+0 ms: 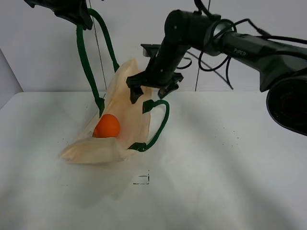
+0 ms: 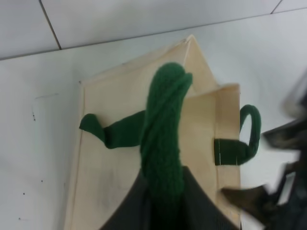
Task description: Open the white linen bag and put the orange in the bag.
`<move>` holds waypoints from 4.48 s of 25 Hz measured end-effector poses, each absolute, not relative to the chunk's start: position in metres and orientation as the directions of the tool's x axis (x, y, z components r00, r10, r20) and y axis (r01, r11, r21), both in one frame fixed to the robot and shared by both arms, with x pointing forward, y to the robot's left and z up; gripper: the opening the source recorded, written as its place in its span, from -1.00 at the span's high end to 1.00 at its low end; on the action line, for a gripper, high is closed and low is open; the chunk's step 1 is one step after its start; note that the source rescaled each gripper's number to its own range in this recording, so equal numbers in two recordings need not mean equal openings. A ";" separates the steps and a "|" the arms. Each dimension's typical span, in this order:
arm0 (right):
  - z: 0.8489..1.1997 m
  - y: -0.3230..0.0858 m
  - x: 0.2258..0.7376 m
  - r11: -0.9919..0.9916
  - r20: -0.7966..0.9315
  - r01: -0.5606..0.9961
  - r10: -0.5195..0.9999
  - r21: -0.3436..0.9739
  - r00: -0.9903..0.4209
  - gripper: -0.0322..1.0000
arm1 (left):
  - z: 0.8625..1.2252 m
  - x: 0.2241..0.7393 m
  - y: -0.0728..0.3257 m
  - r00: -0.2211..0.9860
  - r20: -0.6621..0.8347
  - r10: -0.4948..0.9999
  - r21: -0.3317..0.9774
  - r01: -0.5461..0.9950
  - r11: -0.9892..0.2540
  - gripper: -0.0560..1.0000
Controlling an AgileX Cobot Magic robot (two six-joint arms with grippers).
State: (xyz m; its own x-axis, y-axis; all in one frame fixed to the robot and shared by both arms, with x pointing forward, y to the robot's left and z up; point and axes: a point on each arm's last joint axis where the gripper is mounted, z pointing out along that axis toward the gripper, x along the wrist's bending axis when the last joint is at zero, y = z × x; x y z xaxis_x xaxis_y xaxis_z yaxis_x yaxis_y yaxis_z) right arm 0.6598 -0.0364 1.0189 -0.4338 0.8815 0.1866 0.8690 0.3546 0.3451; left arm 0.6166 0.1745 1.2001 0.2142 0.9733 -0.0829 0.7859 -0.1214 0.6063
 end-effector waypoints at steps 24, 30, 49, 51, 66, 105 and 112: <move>1.021 -0.284 0.733 -0.064 0.052 0.941 0.997 0.331 0.050 -1.00 | 1.200 0.617 0.174 0.214 -0.083 0.973 0.606 0.786 -0.121 0.89; 1.026 -0.286 0.729 -0.063 0.073 0.940 0.996 0.334 0.041 -1.00 | 1.200 0.617 0.174 0.214 -0.083 0.973 0.606 0.786 -0.121 0.89; 1.109 -0.291 0.432 -0.020 0.054 0.935 0.999 0.354 0.001 -1.00 | 1.200 0.617 0.174 0.214 -0.083 0.973 0.606 0.786 -0.121 0.89; 1.100 -0.292 0.397 -0.018 0.049 0.927 0.999 0.375 0.000 -1.00 | 1.200 0.617 0.174 0.214 -0.083 0.973 0.606 0.786 -0.121 0.89; 1.052 -0.299 0.258 -0.005 0.008 0.558 1.000 0.830 -0.002 -1.00 | 1.200 0.617 0.174 0.214 -0.083 0.973 0.606 0.786 -0.121 0.89; 1.052 -0.300 0.236 -0.003 0.003 0.435 1.000 0.900 0.001 -1.00 | 1.018 0.687 0.184 0.139 0.054 0.989 0.311 0.939 -0.148 -1.00; 1.052 -0.300 0.236 -0.003 0.003 0.435 1.000 0.900 0.001 -1.00 | 1.017 0.698 0.264 -0.023 0.050 0.998 0.282 0.959 0.008 -1.00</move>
